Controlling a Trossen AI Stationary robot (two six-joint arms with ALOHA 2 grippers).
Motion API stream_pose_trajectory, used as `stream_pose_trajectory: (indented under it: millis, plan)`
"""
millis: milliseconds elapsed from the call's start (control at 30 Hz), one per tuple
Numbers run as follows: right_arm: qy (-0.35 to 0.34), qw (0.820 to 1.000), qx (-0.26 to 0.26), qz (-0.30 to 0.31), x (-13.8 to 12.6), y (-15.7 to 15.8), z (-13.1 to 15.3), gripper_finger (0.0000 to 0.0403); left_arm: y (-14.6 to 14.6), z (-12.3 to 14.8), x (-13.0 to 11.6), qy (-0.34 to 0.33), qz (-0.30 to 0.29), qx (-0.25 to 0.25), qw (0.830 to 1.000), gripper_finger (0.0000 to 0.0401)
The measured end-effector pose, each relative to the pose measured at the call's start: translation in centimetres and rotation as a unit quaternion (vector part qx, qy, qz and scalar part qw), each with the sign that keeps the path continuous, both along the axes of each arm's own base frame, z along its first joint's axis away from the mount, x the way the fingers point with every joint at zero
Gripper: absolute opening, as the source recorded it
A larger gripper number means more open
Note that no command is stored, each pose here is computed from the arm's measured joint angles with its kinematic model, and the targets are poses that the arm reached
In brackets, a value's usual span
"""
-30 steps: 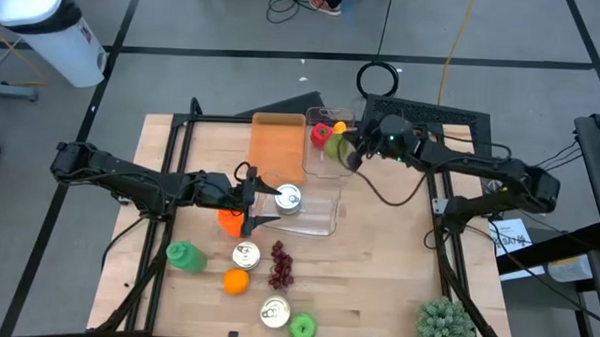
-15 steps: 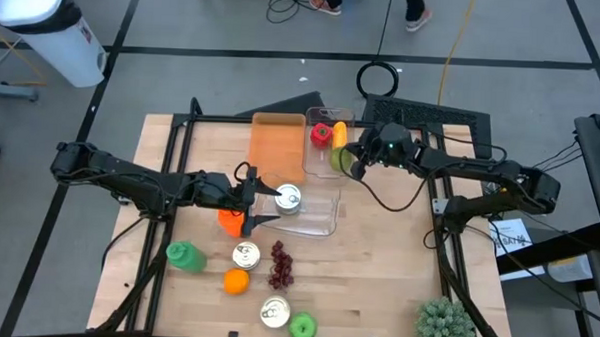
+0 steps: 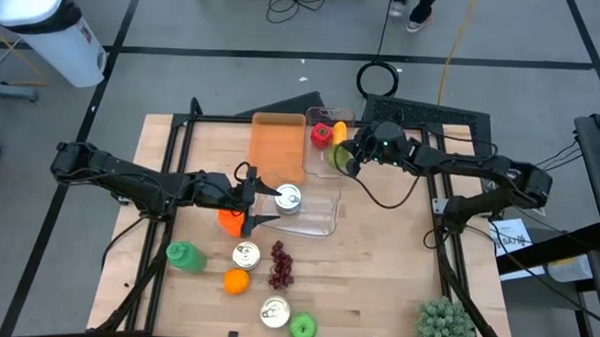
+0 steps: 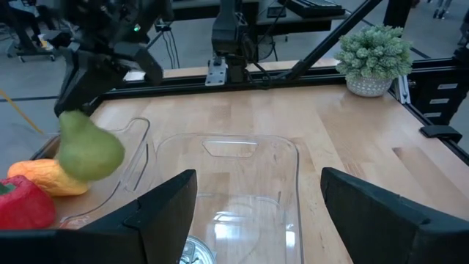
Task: Pick & Place Food Item
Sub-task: Put the pear into the top transparent bin
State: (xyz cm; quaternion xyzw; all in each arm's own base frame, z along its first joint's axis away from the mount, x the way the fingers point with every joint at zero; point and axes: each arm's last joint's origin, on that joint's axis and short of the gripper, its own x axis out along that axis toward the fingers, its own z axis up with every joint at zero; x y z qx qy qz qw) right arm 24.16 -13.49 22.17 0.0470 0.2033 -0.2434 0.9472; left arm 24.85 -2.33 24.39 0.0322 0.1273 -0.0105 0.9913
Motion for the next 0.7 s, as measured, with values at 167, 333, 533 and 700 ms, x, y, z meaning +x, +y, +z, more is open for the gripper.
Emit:
stream_pose_trajectory:
  millis: [167,333,533,700]
  plan:
    - [0.029,1.0,0.002,0.007,2.6,-1.5,-0.9,0.0,0.0,0.0,0.0,0.0,0.0,0.0,1.0,0.0301]
    - [0.041,0.999,0.002,0.021,5.2,-2.9,-1.4,0.0,0.0,0.0,0.0,0.0,0.0,0.0,1.0,0.0301]
    - [0.048,0.999,0.0,0.024,7.4,-4.1,-2.1,0.0,0.0,0.0,0.0,0.0,0.0,0.0,1.0,0.0301]
    - [0.069,0.997,0.0,0.03,8.1,-4.5,-3.4,0.0,0.0,0.0,0.0,0.0,0.0,0.0,1.0,0.0301]
